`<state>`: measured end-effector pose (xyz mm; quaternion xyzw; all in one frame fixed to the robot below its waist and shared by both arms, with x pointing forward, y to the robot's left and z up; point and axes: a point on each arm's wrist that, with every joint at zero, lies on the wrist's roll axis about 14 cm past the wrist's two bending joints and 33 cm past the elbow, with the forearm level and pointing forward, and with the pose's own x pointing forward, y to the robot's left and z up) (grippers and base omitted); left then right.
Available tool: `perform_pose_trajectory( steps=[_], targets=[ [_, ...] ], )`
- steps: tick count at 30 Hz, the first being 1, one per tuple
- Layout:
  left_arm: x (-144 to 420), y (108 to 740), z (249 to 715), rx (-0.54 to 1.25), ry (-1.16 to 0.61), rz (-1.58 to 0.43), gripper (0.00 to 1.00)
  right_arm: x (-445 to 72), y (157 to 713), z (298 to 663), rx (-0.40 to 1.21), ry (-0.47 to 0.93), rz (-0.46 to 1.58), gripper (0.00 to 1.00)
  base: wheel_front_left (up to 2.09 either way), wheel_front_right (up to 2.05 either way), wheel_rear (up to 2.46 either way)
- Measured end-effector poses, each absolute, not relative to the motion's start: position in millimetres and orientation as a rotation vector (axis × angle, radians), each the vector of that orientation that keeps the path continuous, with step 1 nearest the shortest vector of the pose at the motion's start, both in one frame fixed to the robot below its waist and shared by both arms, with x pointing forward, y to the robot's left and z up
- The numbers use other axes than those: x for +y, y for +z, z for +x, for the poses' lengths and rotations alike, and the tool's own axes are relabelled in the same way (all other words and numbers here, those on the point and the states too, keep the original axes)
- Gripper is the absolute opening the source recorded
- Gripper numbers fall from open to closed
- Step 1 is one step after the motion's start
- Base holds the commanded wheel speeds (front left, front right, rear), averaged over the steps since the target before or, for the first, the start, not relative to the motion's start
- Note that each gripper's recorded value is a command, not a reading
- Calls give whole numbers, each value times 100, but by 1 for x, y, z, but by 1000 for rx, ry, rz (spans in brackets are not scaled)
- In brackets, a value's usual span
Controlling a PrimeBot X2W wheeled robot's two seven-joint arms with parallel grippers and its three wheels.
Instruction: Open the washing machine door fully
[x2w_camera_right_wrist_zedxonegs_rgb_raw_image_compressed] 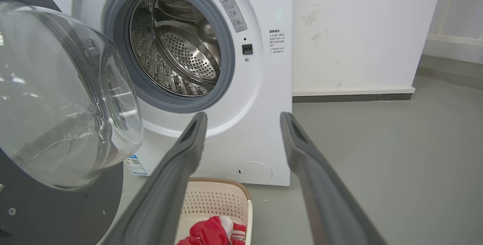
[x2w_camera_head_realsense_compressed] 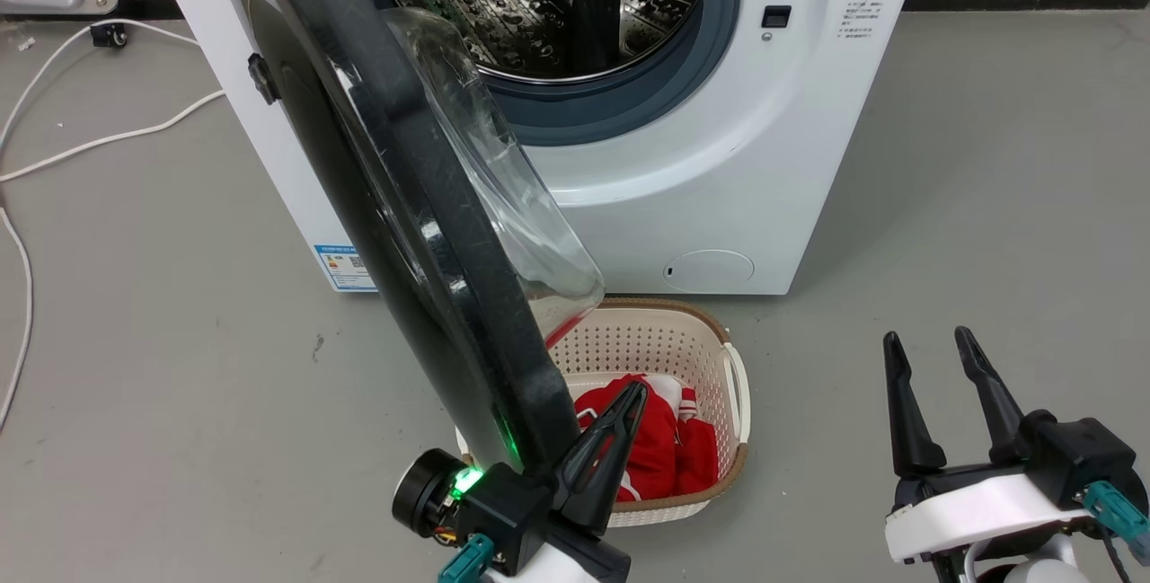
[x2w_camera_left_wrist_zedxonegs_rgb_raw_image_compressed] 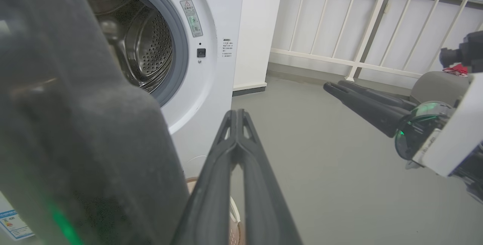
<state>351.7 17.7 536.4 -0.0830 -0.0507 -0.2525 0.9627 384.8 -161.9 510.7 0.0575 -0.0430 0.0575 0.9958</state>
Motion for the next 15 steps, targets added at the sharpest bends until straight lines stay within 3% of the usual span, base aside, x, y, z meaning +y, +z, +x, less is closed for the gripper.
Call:
perform_pose_trajectory(
  steps=[15],
  targets=[
    [66, 528, 328, -87, -322, -139, 0, -143, 509, 388, -74, 171, 119, 100, 0, 0, 0]
  ],
)
